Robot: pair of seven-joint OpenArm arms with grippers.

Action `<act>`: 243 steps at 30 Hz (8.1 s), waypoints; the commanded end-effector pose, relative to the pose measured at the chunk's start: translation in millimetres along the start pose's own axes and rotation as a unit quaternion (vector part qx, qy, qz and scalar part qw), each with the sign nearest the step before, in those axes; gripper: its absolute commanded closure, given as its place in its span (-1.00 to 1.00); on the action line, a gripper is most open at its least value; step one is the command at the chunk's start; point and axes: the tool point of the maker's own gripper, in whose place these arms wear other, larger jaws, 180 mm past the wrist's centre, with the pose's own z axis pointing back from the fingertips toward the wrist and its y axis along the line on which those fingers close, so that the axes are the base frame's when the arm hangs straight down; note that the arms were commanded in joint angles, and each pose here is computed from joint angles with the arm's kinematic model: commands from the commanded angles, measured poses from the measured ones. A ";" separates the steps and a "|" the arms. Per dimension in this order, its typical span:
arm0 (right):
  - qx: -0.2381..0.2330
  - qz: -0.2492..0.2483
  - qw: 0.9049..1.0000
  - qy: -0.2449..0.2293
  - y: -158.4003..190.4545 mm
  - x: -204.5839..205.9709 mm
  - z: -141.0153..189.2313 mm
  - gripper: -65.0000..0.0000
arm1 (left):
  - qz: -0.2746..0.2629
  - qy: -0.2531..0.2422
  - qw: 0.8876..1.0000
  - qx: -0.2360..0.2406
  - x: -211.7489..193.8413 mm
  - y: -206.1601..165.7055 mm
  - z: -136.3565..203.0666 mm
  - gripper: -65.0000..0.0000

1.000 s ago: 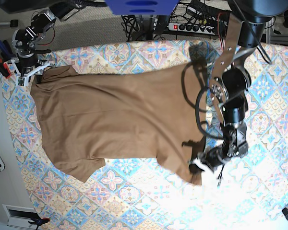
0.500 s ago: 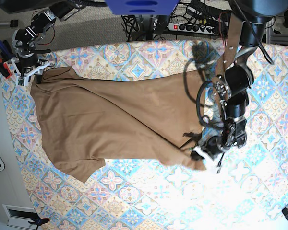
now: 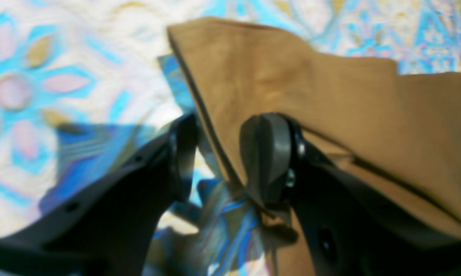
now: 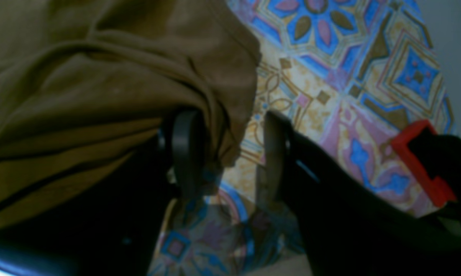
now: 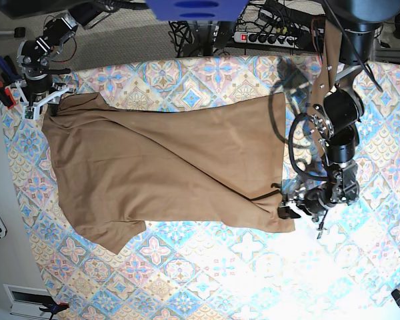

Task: Layout the t-shirt on the table in an organized manner, then fold the t-shirt properly
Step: 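Lower the left gripper to the shirt's hem corner and grasp it, then pull the grasped hem corner with the left gripper toward the collar edge, then stretch the shirt edge taut between both grippers, then lift the held shirt edge with both grippers and fold it over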

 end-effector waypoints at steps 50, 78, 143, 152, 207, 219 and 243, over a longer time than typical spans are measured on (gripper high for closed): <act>-0.006 0.005 1.000 -0.004 -5.9 2.7 1.7 0.25 | -0.130 0.141 0.981 -0.012 -165.8 -68.9 154.3 0.27; -0.007 0.006 1.000 0.002 -6.4 -0.1 2.6 0.25 | 0.075 0.154 0.984 -0.055 -244.5 -53.8 158.3 0.27; -0.008 0.018 0.999 0.027 -10.6 -22.3 14.1 -0.19 | -0.012 0.185 0.981 -0.051 -271.9 -87.3 188.3 1.00; -0.031 0.060 0.998 0.013 -17.4 -7.4 39.8 -0.19 | -0.030 0.188 0.982 -0.019 -257.4 -73.6 200.6 1.00; -0.016 0.056 0.996 -0.070 14.8 59.1 26.7 1.00 | -0.009 0.075 0.996 0.056 -141.8 -26.8 172.2 1.00; -0.008 0.081 0.996 -0.036 28.3 57.5 0.2 1.00 | -0.026 0.084 0.993 0.077 -128.4 -20.9 165.8 1.00; -0.011 0.086 0.996 -0.022 24.5 43.3 5.8 1.00 | -0.160 0.120 0.971 0.135 -122.5 -35.4 191.4 1.00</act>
